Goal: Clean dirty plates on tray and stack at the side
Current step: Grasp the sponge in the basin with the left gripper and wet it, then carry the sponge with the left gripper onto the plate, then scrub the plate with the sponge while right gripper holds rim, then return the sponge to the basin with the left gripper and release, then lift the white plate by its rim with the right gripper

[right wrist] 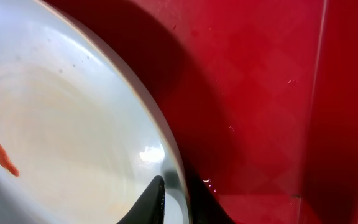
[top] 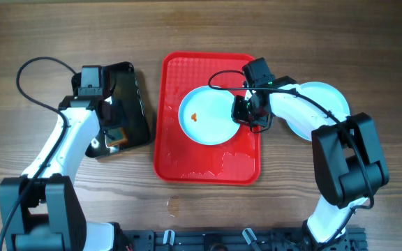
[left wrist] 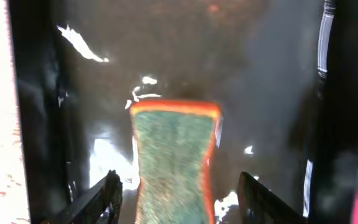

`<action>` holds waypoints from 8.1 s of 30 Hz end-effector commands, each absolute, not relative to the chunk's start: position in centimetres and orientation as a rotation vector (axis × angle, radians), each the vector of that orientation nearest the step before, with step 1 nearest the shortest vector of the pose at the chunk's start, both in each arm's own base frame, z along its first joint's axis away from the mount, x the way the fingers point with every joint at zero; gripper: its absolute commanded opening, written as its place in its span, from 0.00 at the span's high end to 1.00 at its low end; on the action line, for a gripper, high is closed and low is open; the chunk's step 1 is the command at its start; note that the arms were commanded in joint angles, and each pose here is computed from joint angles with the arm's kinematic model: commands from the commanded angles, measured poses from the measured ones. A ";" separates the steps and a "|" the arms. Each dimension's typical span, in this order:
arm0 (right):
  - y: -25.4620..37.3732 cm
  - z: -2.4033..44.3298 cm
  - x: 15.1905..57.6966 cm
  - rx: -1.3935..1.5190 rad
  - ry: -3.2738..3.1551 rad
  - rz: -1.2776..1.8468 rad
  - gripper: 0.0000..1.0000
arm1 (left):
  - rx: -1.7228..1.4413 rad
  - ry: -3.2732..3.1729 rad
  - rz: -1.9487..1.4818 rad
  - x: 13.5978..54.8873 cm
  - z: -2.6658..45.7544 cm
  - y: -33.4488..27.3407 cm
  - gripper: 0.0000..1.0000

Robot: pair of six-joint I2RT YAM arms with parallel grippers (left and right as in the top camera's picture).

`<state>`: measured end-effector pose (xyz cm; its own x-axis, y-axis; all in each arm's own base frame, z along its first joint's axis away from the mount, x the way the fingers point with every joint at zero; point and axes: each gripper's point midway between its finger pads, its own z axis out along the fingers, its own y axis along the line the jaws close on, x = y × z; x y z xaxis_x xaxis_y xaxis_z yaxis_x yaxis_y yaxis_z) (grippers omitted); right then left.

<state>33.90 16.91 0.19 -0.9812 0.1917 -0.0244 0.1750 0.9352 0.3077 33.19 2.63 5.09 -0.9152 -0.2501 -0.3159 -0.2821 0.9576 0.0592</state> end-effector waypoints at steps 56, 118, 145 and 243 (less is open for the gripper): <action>17.6 -0.3 34.8 0.089 2.989 0.494 0.96 | -0.114 2.788 -0.662 36.9 1.2 -22.9 0.96; 13.3 -1.4 32.9 0.131 3.075 0.140 0.95 | -0.487 2.784 -0.077 36.6 1.8 0.4 0.96; 14.7 10.0 37.2 -0.178 2.681 0.090 0.96 | -0.514 2.761 0.100 35.1 -0.3 2.5 0.00; 21.5 26.4 31.6 -0.461 1.817 -0.800 0.96 | -0.514 2.761 0.100 35.1 -0.3 2.5 0.00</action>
<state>31.65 21.83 25.05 -0.3888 -0.6568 -0.6461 0.0105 0.6981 -0.7159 35.64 2.16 0.20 -0.8755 -0.3414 -0.3419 -0.3586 0.9334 -0.0136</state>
